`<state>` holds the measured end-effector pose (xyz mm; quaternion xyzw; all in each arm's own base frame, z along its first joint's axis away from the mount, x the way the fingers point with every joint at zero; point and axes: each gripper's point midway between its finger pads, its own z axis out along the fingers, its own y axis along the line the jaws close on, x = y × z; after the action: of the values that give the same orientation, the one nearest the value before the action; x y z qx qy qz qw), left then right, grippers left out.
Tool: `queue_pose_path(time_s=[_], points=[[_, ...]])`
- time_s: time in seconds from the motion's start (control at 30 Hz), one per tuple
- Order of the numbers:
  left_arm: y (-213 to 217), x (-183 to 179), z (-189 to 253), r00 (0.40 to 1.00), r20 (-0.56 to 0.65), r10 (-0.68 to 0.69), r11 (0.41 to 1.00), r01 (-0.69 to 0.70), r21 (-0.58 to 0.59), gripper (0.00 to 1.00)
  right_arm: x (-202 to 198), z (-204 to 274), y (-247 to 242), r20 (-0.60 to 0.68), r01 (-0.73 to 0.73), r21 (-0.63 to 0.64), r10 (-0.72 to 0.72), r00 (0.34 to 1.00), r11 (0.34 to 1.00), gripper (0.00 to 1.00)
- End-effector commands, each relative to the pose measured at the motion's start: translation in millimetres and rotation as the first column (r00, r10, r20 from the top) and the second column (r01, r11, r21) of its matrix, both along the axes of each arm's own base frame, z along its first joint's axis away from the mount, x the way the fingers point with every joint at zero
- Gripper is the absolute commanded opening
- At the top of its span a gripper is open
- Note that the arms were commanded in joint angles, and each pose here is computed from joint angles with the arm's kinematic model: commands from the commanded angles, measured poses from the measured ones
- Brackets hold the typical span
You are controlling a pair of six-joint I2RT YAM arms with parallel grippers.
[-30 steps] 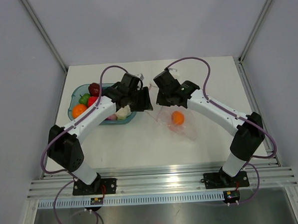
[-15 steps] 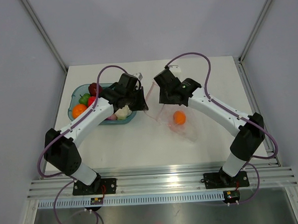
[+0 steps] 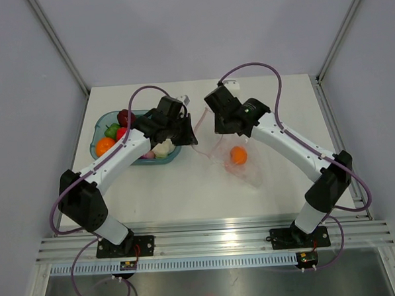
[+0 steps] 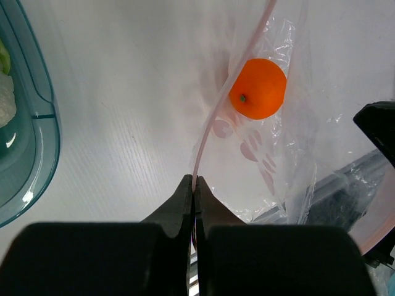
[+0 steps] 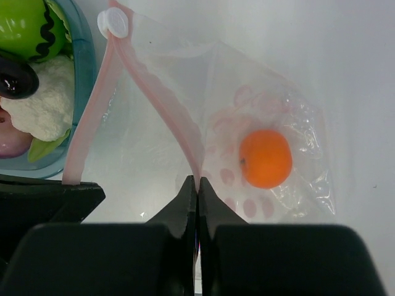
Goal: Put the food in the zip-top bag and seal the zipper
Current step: Pick up the fake vegetable from the bin.
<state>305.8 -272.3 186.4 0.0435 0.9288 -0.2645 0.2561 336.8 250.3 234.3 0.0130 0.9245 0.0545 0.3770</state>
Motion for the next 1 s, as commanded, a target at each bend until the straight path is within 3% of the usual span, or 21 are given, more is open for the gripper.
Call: queue_pose_path(time_s=[0.0,0.13,0.27,0.43,0.6,0.77,0.9,0.97], points=[[-5.4,6.4,22.2,0.998,0.062,-0.012,0.999,0.015,-0.049,0.0,0.3,13.8,-4.7,0.036,0.003,-0.019,-0.003,0.999,1.0,0.0],[-4.2,17.5,30.3,0.997,0.071,-0.026,0.999,0.028,-0.026,0.0,14.8,50.5,-26.4,0.158,0.071,-0.093,-0.055,0.986,0.993,0.0],[-16.0,32.4,70.5,0.989,0.132,-0.071,0.996,0.077,-0.042,0.0,27.2,111.9,-37.3,0.285,0.115,-0.104,-0.081,0.955,0.988,0.0],[-31.8,42.1,100.8,0.978,0.173,-0.117,0.988,0.133,-0.082,0.0,30.2,137.1,-52.6,0.348,0.167,-0.136,-0.111,0.931,0.977,0.0],[-23.3,45.7,62.9,0.988,0.111,-0.112,0.991,0.119,-0.058,0.0,29.2,97.9,-39.1,0.27,0.12,-0.14,-0.079,0.96,0.983,0.0],[8.2,46.7,-0.7,0.997,0.003,-0.076,0.997,0.076,-0.015,0.0,19.3,20.6,-20.3,0.107,0.058,-0.14,-0.043,0.993,0.989,0.0],[22.2,51.6,-15.3,0.998,-0.019,-0.063,0.998,0.063,0.014,0.0,17.8,-5.9,-6.4,0.047,0.027,-0.112,-0.021,0.999,0.993,0.0],[22.7,50.4,-17.6,0.997,-0.03,-0.071,0.997,0.072,0.022,0.13,19.0,-9.9,0.3,0.034,0.01,-0.097,-0.007,0.999,0.995,0.0]])
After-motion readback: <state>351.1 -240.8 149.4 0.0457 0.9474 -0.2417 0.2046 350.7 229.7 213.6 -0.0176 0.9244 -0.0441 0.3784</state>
